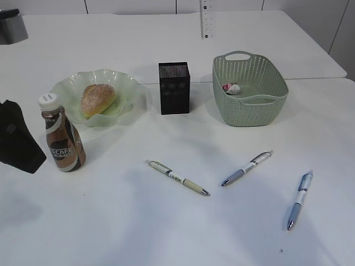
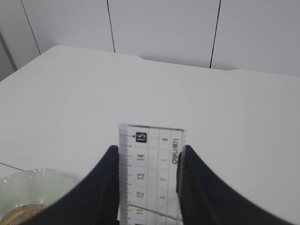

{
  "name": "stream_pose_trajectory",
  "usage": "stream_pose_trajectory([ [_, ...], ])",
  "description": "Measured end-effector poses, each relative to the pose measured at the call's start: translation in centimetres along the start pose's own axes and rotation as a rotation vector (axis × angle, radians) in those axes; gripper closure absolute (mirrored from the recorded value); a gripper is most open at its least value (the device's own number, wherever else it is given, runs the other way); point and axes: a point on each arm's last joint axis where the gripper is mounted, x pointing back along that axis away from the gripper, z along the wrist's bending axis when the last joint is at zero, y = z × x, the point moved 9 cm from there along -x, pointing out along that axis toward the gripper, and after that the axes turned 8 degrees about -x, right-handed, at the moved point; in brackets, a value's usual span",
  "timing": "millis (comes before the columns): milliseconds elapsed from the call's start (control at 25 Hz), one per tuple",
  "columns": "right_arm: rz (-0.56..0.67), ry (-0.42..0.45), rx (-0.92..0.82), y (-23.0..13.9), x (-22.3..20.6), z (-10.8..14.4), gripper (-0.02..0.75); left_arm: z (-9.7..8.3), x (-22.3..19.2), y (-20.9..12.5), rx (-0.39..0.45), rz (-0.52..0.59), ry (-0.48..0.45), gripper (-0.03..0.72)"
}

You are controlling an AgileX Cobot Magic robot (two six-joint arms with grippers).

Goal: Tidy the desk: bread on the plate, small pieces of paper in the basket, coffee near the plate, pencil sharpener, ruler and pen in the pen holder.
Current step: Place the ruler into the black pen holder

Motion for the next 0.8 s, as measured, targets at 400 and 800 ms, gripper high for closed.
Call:
stream_pose_trajectory([
  [400, 0.014, 0.008, 0.000, -3.4, -3.5, -0.2, 0.451, 0.0, 0.0, 0.0, 0.000, 0.002, 0.000, 0.449],
  [800, -0.053, 0.045, -0.038, -4.1, -5.3, 0.5, 0.451, 0.1, 0.0, 0.2, -0.001, -0.009, 0.004, 0.448],
])
